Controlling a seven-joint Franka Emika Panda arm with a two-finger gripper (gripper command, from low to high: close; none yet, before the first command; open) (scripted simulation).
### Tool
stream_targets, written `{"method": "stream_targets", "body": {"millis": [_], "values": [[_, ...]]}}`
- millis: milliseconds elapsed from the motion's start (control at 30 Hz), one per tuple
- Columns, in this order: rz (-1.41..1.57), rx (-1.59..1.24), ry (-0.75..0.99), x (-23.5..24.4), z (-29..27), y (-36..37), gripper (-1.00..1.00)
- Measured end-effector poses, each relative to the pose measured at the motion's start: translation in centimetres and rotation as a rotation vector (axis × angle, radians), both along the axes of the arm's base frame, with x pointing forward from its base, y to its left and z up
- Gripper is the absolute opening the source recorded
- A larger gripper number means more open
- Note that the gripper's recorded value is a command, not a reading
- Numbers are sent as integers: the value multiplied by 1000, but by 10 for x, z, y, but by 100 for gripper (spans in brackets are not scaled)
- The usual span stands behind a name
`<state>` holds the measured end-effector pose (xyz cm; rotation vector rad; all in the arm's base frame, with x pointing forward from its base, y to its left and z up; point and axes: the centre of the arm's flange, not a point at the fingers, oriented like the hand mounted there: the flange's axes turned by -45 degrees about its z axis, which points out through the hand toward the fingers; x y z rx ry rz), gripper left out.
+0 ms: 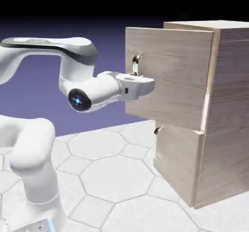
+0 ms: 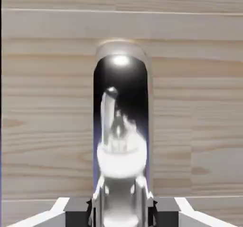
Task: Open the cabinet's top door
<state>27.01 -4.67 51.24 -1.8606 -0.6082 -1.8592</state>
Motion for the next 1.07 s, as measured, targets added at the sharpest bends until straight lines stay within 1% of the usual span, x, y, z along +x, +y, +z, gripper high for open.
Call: {"method": "stream_targets", "body": {"millis": [300,533,833,1067], "values": [[221,1,0,-17,0,-59,-100],[428,1,0,-20,0,-115,-100],[702,1,0,-7,0,-190,-100],[864,1,0,10,0,-231,-100]]}}
